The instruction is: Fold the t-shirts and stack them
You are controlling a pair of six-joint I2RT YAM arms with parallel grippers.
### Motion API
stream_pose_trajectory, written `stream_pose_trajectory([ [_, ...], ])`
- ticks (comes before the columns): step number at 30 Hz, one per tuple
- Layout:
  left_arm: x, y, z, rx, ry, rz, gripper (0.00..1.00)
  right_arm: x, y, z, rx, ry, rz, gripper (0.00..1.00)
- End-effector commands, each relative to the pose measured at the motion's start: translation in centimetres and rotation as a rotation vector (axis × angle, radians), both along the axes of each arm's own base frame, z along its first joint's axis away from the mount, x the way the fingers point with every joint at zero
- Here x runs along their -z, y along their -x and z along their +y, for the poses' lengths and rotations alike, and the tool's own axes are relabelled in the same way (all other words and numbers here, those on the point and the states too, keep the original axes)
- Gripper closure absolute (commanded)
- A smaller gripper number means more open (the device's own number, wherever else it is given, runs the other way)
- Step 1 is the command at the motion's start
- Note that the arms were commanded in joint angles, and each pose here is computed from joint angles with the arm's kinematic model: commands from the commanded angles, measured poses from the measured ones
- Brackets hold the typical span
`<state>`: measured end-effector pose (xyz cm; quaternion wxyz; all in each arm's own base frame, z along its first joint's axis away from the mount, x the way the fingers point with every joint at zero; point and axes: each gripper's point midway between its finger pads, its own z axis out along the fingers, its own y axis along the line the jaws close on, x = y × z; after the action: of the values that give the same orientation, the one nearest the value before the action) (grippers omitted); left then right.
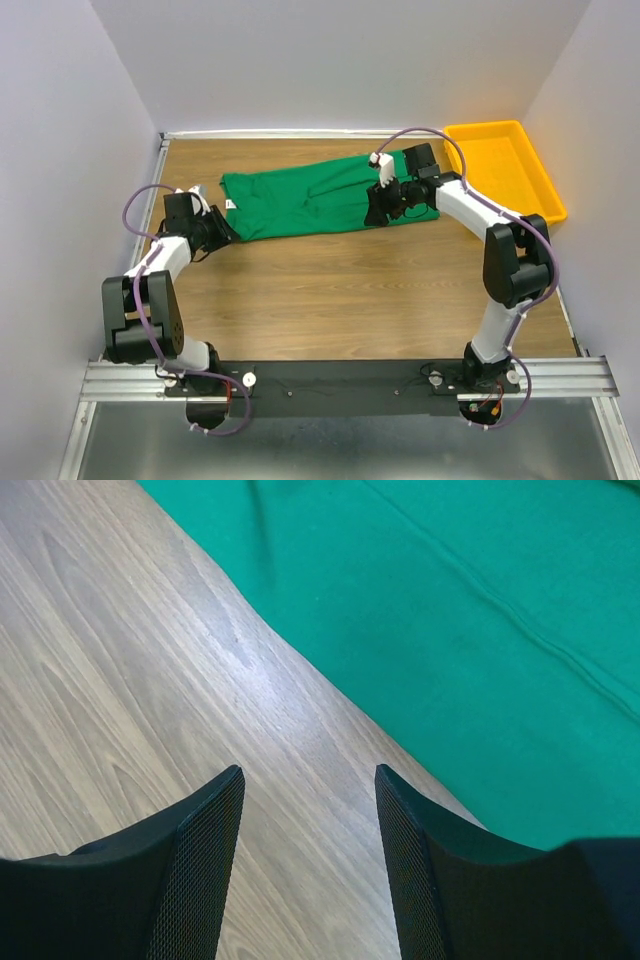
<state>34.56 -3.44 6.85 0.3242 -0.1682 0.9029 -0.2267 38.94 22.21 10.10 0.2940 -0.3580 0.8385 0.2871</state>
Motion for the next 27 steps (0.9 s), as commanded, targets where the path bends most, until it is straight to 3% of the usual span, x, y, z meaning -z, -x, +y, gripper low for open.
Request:
stream_pose_trajectory([
  [1,-0.4,-1.8,0.2,0.058,-0.040,-0.053,0.56,-0.1,0.2,-0.5,0.027,0.015,0.003,0.37],
  [13,0.5,-4.8,0.6,0.077,-0.089,-0.021,0.58,0.7,-0.1,-1.4,0.051,0.027,0.021,0.37],
  [18,1.8,-4.9,0.2,0.114,-0.090,0.020,0.69,0.6,-0.8,-2.5,0.100,0.032,0.024,0.37],
  [20,2.1,-4.7,0.0,0.124,-0.083,0.029,0.78,0.6,-2.0,-4.8,0.208,0.059,0.032,0.41],
  [21,2.2,-4.6,-0.2,0.136,-0.080,0.029,0.86,0.5,-2.6,-6.0,0.259,0.066,0.034,0.51],
  [24,2.6,-4.1,-0.1,0.138,-0.083,0.041,1.00,1.0,-4.3,-11.5,0.474,0.090,0.074,0.60],
  [27,2.7,-3.8,0.0,0.131,-0.091,0.045,1.00,2.1,-5.2,-16.0,0.639,0.091,0.128,0.61],
])
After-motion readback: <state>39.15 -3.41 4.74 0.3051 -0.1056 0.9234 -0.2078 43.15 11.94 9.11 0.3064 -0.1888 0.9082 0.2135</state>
